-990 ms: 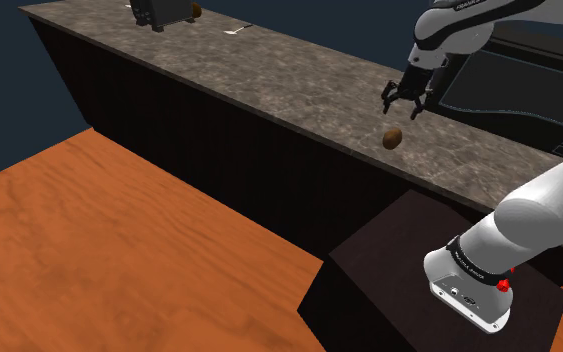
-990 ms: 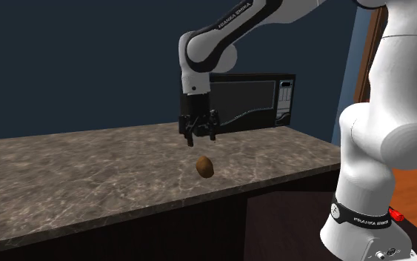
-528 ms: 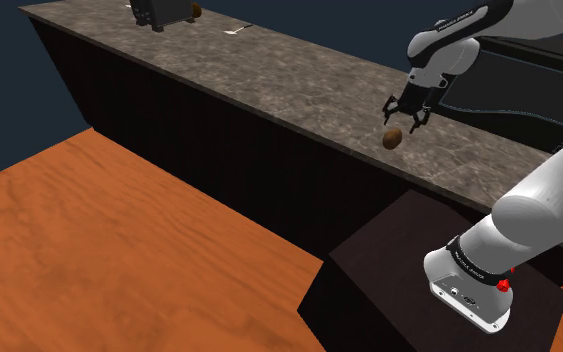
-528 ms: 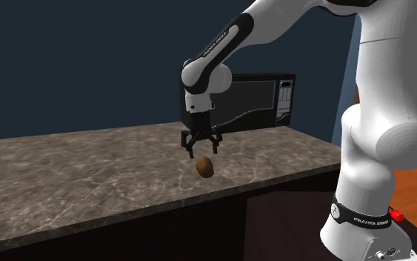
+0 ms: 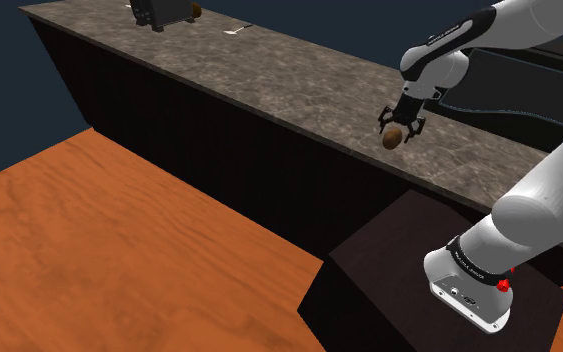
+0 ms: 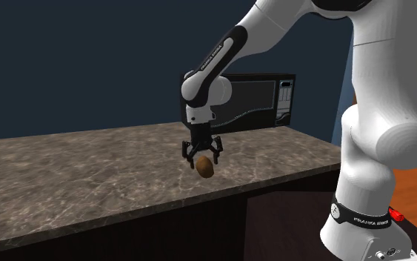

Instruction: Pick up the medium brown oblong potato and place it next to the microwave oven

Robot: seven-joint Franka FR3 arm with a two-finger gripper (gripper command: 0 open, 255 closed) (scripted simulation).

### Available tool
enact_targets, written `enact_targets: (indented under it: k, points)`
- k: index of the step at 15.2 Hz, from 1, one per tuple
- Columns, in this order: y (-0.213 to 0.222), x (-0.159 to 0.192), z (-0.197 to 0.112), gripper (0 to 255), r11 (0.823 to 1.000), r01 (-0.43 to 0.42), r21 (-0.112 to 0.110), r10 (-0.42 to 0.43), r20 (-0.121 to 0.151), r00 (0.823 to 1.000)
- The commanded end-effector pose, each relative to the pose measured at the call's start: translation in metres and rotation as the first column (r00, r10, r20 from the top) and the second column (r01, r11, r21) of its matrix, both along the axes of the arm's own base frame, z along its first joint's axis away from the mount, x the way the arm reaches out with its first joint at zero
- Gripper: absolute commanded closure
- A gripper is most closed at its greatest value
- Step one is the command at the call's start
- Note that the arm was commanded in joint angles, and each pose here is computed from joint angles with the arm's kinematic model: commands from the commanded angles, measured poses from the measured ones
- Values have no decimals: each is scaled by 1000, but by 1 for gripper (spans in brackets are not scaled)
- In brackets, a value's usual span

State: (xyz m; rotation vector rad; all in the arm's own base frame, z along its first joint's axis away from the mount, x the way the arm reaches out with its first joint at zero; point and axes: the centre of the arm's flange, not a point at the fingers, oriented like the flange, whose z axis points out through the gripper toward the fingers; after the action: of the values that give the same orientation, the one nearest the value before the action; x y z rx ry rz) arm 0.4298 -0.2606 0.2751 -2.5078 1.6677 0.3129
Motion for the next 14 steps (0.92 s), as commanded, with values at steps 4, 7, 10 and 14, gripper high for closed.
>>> enact_targets:
  k: [4, 7, 10, 14]
  points:
    - [-1, -1, -2, 0, 1000, 0, 0, 0, 0, 1000]
    - [-1, -1, -2, 255, 1000, 0, 0, 0, 0, 1000]
    - [-1, -1, -2, 255, 1000, 0, 0, 0, 0, 1000]
    - [-1, -1, -2, 255, 1000, 0, 0, 0, 0, 1000]
